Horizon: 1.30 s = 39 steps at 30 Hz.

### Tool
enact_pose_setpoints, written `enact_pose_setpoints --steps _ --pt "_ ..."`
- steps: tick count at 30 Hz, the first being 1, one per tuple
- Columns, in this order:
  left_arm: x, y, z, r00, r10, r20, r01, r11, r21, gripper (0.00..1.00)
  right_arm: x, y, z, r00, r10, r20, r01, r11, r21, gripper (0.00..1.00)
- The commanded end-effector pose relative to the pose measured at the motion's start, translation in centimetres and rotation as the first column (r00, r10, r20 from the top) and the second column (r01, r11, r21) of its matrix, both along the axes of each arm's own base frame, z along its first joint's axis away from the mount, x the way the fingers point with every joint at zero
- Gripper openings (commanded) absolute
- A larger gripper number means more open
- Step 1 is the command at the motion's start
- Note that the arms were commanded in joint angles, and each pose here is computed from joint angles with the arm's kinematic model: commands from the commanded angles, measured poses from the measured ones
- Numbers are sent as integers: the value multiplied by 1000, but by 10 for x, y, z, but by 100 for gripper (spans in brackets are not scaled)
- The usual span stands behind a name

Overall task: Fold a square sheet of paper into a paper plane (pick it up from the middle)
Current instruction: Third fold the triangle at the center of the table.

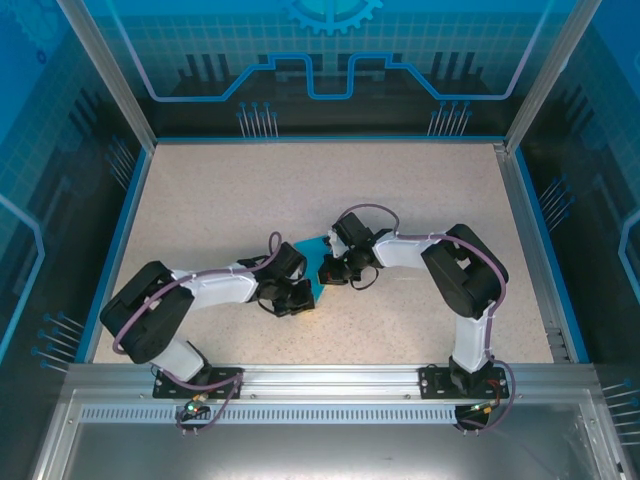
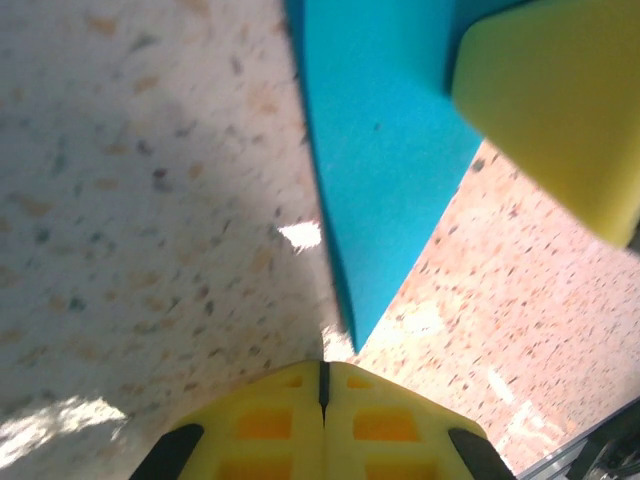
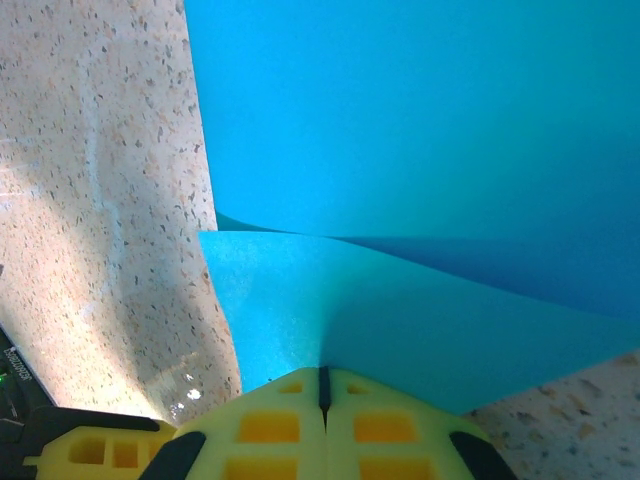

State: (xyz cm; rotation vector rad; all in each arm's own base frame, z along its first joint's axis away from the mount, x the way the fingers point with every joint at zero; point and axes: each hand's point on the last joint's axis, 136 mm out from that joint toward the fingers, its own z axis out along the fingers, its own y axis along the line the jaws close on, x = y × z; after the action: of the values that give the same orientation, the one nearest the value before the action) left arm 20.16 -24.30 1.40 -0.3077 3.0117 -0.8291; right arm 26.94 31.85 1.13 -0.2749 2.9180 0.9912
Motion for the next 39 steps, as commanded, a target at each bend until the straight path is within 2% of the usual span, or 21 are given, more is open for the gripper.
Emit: enact_pose_setpoints --steps 1,7,14,19,31,39 --pt "-5 1 11 1000 -15 9 15 1000 9 0 -8 -15 -25 999 -15 -42 11 995 -95 0" --pt "26 -14 30 990 64 128 -55 996 -69 0 -8 -14 -25 999 -16 -45 13 996 -87 0" --pt "34 -14 11 990 79 120 -76 997 -27 0 -7 -10 -21 999 -16 -43 14 998 -61 0" --pt "37 -17 11 987 66 147 -59 997 -50 0 -6 -7 -15 999 -10 -35 8 999 -42 0" --pt "17 -4 -18 998 51 48 -53 998 29 0 -3 -1 -1 1000 -5 -18 6 1000 8 0" --pt "8 9 -28 998 57 6 -57 994 97 0 -5 6 24 998 16 62 -22 995 93 0"
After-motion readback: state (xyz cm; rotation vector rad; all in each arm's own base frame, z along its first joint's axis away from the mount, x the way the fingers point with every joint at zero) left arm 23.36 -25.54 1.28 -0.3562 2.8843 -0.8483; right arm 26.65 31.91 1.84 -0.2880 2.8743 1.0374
